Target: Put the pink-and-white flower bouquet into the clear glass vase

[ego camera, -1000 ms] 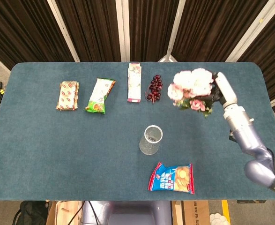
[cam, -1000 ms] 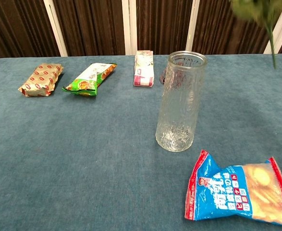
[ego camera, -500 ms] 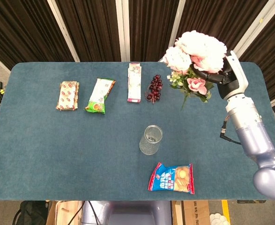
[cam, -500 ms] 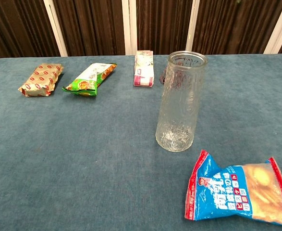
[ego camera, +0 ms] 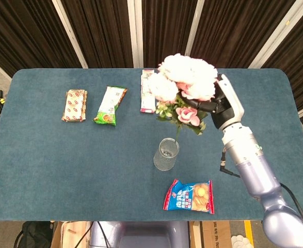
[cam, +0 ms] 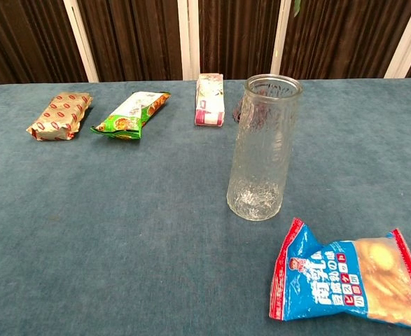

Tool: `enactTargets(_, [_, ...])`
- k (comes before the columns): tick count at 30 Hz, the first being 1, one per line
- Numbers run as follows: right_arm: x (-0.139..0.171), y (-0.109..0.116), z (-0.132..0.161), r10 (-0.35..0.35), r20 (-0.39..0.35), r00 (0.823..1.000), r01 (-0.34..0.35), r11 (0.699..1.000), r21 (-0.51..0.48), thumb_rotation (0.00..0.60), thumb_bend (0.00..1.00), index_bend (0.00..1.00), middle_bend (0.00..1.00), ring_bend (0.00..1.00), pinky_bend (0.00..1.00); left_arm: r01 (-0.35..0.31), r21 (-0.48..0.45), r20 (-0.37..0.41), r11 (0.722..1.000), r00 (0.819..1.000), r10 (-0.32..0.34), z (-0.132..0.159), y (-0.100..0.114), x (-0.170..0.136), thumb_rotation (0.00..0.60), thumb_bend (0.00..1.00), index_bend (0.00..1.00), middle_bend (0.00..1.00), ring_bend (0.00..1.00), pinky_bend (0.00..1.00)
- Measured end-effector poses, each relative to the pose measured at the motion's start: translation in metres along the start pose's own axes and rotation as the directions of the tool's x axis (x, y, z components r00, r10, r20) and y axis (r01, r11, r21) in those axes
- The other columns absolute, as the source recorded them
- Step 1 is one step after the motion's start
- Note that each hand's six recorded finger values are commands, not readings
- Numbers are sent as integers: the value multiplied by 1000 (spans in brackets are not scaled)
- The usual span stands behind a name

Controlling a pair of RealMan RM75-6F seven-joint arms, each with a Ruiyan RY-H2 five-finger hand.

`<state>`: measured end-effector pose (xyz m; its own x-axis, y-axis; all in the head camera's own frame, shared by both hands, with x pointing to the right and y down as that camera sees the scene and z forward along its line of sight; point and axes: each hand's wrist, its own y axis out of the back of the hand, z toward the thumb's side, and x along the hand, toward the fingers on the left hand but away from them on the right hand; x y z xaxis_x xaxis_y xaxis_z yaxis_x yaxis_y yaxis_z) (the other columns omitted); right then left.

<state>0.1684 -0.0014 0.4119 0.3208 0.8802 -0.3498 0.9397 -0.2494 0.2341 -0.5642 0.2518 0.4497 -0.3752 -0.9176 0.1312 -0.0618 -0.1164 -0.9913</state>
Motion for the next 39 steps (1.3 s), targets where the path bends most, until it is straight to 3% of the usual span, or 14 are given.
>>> enactTargets(13, [-2,-11,-38,18,36,999,-16,998,-60,600,294,520,474,518,139,-3,6,3,1000,1000,3,1,0,-1,600,196,158,0,0,29])
enactTargets(24, [-14,1,-61,-21,39,999,24,997,-70,600,293,522,474,518,139,-4,24,-2,1000,1000,4,2,-1,-1,600,196,157,0,0,29])
enactTargets(39, [-20,14,-107,-8,85,996,14,997,-72,600,293,528,474,518,139,-9,43,-4,999,1000,9,5,-3,-2,600,196,158,0,0,29])
